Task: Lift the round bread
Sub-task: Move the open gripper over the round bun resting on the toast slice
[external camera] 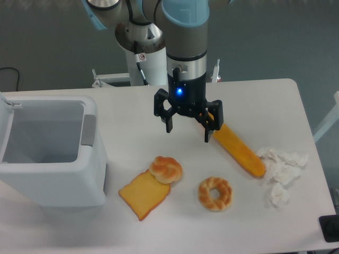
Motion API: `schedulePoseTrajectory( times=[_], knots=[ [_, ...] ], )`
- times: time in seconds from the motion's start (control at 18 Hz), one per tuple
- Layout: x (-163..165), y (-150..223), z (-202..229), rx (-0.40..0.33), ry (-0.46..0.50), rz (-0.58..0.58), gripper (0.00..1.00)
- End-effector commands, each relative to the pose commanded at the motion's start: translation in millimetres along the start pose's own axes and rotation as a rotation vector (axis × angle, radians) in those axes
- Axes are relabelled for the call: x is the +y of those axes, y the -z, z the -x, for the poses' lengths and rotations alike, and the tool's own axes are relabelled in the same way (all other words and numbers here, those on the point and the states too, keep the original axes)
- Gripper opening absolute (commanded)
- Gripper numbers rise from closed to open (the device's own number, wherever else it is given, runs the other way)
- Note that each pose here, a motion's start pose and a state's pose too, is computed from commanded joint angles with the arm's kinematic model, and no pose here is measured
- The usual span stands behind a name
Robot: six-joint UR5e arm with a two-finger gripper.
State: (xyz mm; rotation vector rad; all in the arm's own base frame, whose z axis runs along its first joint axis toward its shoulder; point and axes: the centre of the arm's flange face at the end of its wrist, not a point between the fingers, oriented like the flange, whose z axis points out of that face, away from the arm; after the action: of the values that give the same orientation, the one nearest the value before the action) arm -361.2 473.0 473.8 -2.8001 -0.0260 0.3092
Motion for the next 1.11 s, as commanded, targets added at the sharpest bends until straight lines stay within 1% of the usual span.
schedulePoseTrajectory(
  times=[0.33, 0.56, 0.72, 0.94, 1.11],
  knots=[
    [0.0, 0.0, 0.0, 0.0, 0.0, 0.0, 1.0],
    [0.0, -10.6, -0.3, 0.015, 0.003, 0.006, 1.0],
    [0.2, -13.1, 0.2, 0.008, 0.003, 0.002, 1.0],
    [0.7, -28.9, -0.7, 0.024, 0.008, 0.013, 1.0],
    [-5.3, -41.5, -7.0, 0.04, -0.015, 0.018, 1.0]
  ],
)
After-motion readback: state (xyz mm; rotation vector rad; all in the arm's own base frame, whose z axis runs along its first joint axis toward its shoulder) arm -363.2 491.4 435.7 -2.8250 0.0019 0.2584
